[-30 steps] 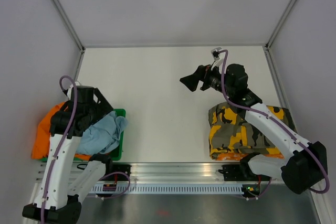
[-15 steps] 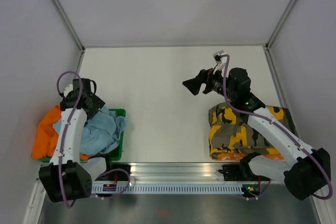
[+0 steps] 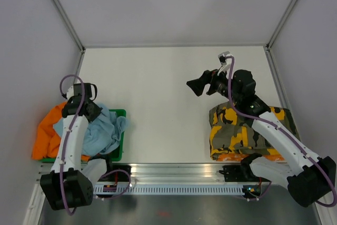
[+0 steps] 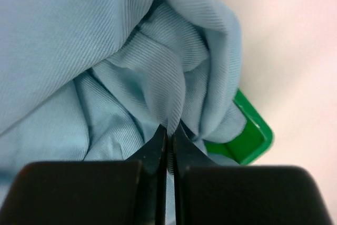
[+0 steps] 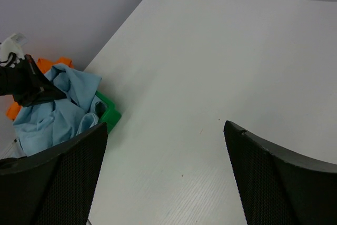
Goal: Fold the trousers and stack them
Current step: Grab the trousers from the pile, then move the trousers to the center of the board
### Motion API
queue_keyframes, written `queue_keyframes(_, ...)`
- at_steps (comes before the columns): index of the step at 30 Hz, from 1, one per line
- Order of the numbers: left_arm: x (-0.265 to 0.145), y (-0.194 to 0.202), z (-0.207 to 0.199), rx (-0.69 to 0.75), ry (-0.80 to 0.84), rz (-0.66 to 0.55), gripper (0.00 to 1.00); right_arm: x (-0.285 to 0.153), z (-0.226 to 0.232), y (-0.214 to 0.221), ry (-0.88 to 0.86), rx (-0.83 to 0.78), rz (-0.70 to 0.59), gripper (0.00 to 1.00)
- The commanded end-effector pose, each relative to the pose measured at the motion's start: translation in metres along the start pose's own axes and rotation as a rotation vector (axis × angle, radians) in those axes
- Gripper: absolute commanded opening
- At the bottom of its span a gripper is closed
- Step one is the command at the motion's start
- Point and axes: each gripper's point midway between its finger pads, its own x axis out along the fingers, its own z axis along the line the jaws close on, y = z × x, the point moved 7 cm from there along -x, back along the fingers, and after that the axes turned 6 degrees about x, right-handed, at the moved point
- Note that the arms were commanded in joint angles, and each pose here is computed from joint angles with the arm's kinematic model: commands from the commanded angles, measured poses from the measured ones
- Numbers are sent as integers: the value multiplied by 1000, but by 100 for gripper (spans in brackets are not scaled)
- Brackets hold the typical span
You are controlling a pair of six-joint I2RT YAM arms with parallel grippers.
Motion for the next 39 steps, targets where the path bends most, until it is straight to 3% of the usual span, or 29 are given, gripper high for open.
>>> queue_keyframes(1, -55, -45, -1, 1, 89, -218, 2, -1, 8, -18, -6, -32, -46, 98)
queue_keyframes(3, -90, -63, -3, 27, 173, -316, 2, 3, 7, -19, -1, -29, -42, 98)
queue_keyframes(7, -160, -97, -28, 129, 495, -504, 2, 10, 4, -32, 75, 17, -65, 98)
queue_keyframes(8, -191, -113, -32, 142, 573, -592, 2, 10, -3, -36, 164, 40, -78, 98)
queue_keyframes(11, -245, -146, -57, 222, 789, -708, 2, 3, -16, -49, 367, 113, -136, 98)
queue_keyframes(12, -248, -153, -73, 262, 880, -678, 2, 0, -18, -51, 405, 121, -148, 98)
queue_keyframes(18, -319, -197, -135, 321, 1253, -799, 2, -29, -47, -62, 691, 186, -238, 98)
queue_keyframes(22, -374, -178, -201, 395, 1439, -872, 2, -45, -56, -67, 723, 235, -281, 98)
queue_keyframes(24, -362, -173, -242, 394, 1502, -776, 2, -60, -64, -71, 787, 239, -307, 98)
queue_keyframes(25, -377, -168, -251, 398, 1559, -777, 2, -69, -65, -77, 817, 235, -333, 98)
queue_keyframes(26, -361, -162, -278, 413, 1561, -720, 2, -77, -69, -76, 857, 231, -326, 98)
queue_keyframes(29, -364, -140, -307, 474, 1681, -639, 2, -102, -75, -87, 937, 217, -363, 98)
queue_keyframes(31, -362, -122, -314, 553, 1738, -592, 2, -114, -73, -90, 954, 208, -383, 98)
queue_keyframes(36, -303, -86, -312, 723, 1603, -458, 2, -123, -72, -84, 950, 188, -388, 98)
queue_keyframes(39, -234, -31, -296, 877, 1516, -188, 2, -120, -75, -80, 936, 170, -373, 98)
